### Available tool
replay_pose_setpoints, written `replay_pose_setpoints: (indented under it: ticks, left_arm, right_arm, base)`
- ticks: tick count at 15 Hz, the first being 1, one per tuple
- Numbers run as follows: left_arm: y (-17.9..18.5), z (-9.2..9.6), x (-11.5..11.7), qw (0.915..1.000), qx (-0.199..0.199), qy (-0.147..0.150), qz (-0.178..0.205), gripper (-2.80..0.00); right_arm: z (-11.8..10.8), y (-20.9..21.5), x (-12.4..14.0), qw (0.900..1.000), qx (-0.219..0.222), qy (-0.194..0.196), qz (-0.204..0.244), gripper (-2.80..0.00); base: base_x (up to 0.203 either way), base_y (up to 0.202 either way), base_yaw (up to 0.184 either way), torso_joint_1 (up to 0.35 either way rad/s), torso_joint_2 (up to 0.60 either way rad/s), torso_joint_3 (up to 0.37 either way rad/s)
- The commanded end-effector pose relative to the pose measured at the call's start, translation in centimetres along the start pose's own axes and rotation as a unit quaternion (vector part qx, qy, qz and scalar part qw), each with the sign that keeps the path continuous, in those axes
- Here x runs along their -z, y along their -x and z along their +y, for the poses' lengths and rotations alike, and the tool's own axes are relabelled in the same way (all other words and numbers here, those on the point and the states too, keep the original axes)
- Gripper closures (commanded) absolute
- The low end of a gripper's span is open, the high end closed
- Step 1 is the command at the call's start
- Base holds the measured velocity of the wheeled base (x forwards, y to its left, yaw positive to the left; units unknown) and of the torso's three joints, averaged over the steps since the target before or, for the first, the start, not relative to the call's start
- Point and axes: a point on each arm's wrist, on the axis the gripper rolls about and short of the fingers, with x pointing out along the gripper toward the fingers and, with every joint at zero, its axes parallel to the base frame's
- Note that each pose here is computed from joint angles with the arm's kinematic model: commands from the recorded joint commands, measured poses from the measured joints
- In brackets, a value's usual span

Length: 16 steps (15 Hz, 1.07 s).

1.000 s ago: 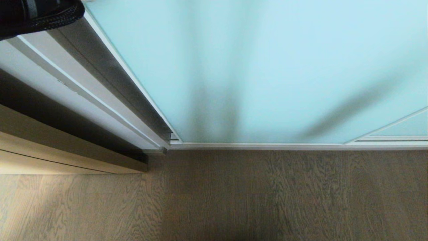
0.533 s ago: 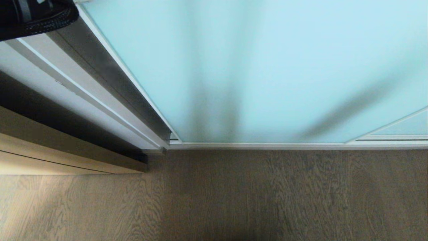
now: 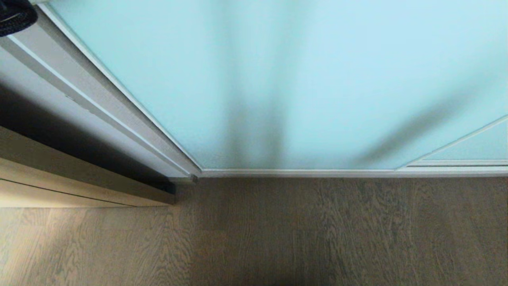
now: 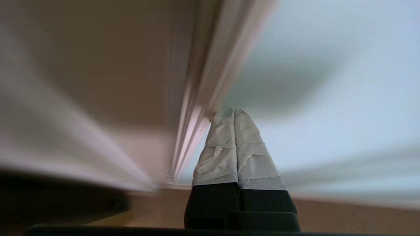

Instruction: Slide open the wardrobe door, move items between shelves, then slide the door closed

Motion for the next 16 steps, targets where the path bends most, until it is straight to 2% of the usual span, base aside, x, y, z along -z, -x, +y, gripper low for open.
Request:
replay_pose_setpoints:
  ticks: [1,10,16]
  left_arm:
    - [0.8,0.3,-1.1,0.9996,-0.001,0.005,-0.026,0.0]
    - [1.4,0.4,-1.5,0.9994,0.002,0.006,-0.033,0.0]
    - [2.7,0.6,-1.1,0.9985,0.051,0.005,-0.019,0.0]
  right_arm:
    - [0.0,0.0,0.0,1.0,0.0,0.0,0.0,0.0]
    - [0.0,0.0,0.0,1.0,0.0,0.0,0.0,0.0]
    - [0.0,0.0,0.0,1.0,0.0,0.0,0.0,0.0]
  base:
    - [0.0,0.0,0.0,0.0,0.0,0.0]
    - [0.0,0.0,0.0,0.0,0.0,0.0]
    - [0.0,0.0,0.0,0.0,0.0,0.0]
